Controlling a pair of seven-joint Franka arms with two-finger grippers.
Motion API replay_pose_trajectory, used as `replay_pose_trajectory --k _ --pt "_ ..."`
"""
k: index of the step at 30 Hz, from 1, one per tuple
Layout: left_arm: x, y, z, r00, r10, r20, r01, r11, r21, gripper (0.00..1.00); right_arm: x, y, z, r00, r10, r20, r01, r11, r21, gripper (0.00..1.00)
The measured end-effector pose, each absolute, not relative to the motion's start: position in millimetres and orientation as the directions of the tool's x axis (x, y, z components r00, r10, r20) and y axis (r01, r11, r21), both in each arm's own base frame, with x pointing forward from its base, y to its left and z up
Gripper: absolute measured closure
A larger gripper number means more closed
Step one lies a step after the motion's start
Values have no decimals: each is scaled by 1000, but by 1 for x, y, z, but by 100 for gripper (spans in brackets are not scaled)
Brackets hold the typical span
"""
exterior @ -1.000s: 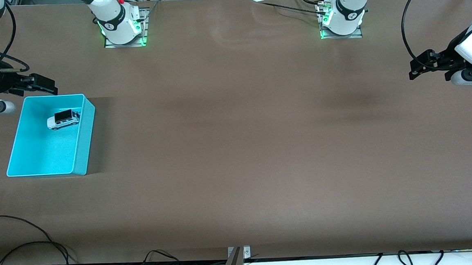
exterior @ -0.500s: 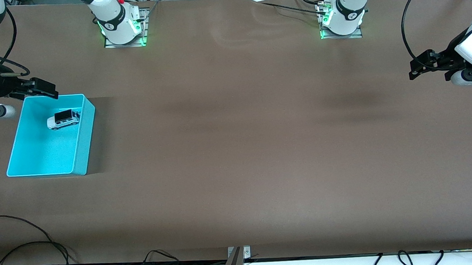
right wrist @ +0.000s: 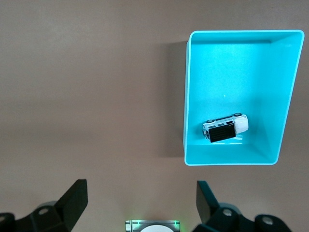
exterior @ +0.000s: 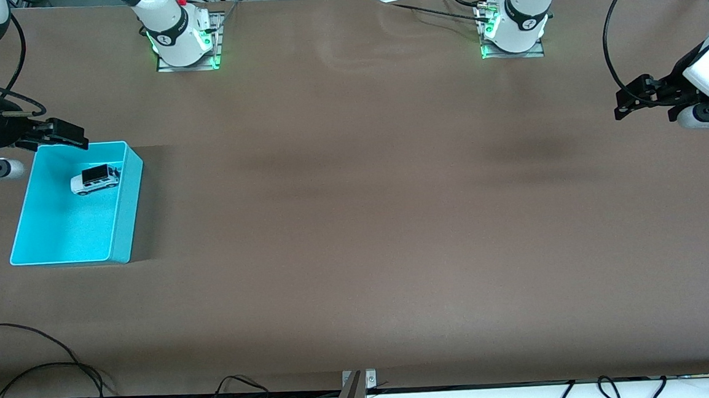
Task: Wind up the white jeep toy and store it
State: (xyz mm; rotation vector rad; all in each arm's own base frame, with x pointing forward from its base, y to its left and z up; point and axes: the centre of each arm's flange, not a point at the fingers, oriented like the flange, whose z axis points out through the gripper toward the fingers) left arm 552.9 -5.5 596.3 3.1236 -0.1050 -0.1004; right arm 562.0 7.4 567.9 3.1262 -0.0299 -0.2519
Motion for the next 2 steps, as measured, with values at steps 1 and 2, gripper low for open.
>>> replay_pose_trajectory --k 1,2 --pt "553 -6 596 996 -68 -64 -67 -998 17 0 562 7 568 987 -19 -160 -19 -1000 7 0" --pt "553 -6 596 996 -68 -64 -67 -998 17 0 562 7 568 987 -20 -160 -19 -1000 7 0"
